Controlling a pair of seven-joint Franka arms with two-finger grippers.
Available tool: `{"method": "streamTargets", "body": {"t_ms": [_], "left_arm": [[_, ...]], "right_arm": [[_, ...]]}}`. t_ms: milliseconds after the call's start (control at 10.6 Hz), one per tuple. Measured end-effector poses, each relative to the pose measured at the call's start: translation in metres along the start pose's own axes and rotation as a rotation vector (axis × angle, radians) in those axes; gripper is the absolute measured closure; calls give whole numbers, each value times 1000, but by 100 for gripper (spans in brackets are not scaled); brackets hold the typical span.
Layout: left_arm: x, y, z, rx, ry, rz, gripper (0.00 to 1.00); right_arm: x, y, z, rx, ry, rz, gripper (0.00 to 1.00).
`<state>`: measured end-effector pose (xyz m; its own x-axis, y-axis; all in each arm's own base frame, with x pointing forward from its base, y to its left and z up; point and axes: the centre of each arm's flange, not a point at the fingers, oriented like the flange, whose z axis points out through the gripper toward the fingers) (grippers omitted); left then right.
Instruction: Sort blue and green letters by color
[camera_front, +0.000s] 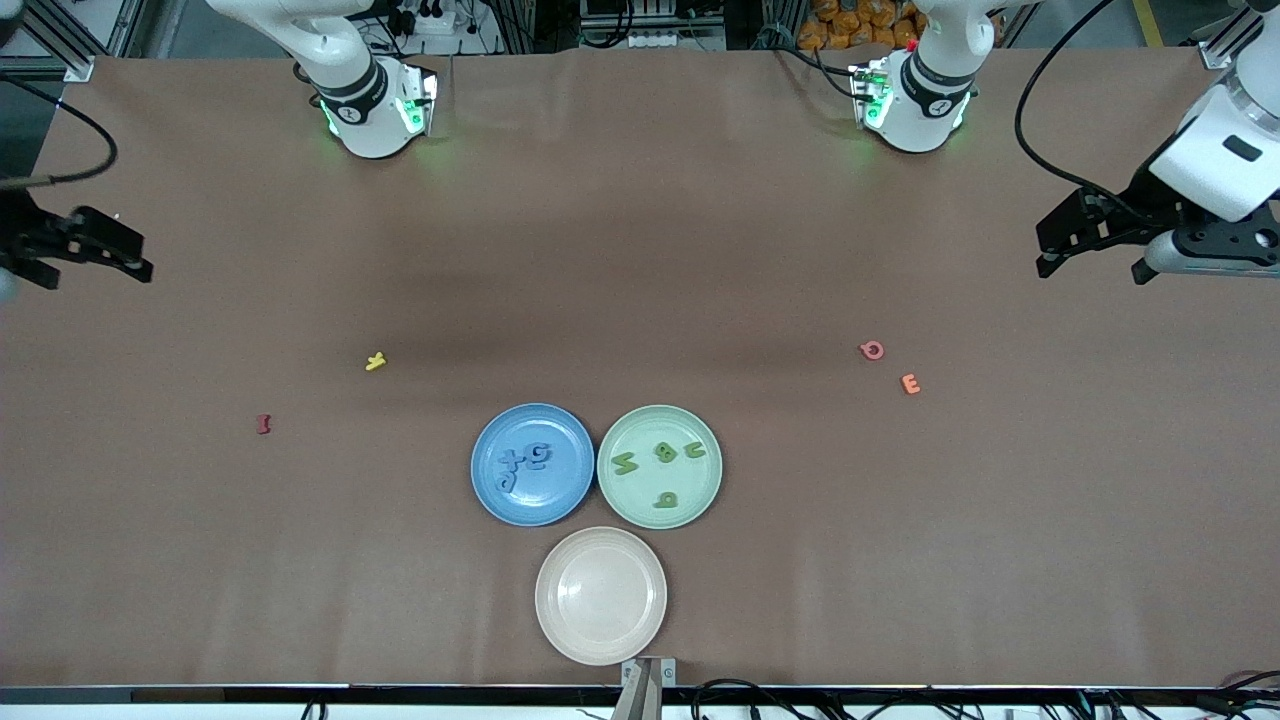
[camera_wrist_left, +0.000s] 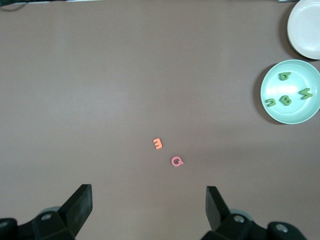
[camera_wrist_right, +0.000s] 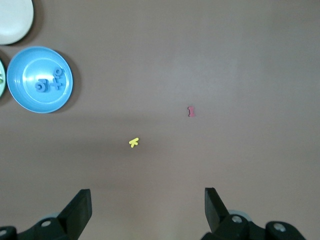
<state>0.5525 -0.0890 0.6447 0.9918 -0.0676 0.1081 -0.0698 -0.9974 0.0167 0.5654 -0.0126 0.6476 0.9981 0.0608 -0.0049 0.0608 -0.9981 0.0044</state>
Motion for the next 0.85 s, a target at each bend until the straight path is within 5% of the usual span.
{"method": "streamTargets", "body": {"t_ms": [376,846], "left_arm": [[0,-24,-1,5,-14,-42,0],[-1,-8,-1,10,-13,-12,0]], "right_arm": [[-2,8,-11,-3,14,21,0],[-6,9,-5,1,-31,25,0]]}}
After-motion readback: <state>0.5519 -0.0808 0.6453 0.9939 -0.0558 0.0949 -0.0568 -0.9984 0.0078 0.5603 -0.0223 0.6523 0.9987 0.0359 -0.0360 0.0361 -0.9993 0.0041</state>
